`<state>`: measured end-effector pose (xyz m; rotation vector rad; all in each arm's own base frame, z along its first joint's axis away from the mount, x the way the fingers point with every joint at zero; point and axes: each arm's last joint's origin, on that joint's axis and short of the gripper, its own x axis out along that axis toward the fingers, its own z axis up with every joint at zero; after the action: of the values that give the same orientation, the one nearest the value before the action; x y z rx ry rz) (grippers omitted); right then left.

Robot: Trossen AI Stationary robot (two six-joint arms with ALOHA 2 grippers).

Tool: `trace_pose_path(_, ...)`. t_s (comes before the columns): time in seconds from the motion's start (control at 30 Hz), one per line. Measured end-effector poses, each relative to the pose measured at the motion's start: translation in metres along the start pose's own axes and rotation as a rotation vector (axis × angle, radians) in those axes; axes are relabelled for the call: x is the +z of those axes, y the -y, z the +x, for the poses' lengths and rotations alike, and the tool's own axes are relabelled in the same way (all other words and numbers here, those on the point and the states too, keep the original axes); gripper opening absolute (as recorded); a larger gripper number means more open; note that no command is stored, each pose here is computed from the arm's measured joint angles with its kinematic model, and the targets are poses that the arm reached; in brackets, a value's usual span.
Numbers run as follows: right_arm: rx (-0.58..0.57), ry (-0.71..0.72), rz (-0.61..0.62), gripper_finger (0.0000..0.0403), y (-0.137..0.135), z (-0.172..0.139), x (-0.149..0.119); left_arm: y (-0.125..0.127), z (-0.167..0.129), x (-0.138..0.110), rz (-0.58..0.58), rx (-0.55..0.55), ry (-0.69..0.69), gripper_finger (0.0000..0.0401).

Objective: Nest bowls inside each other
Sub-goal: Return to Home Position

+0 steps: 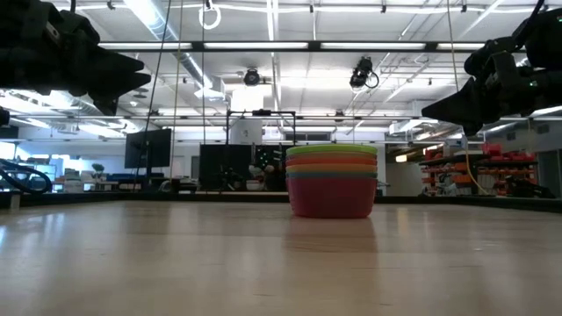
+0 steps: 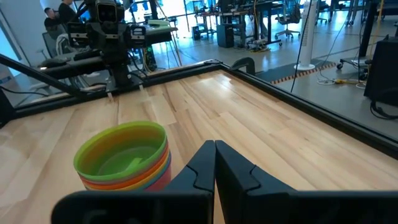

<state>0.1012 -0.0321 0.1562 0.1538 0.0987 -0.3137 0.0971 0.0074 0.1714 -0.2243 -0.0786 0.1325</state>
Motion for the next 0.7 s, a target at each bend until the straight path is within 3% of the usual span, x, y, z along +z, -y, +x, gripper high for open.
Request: trace_pose_path(0.7, 0.000, 0.000, 0.000, 0.0016, 0.0000, 0.0000, 0.0000, 0.0001, 0.0000, 0.0000, 0.000, -0.002, 0.000, 0.0150)
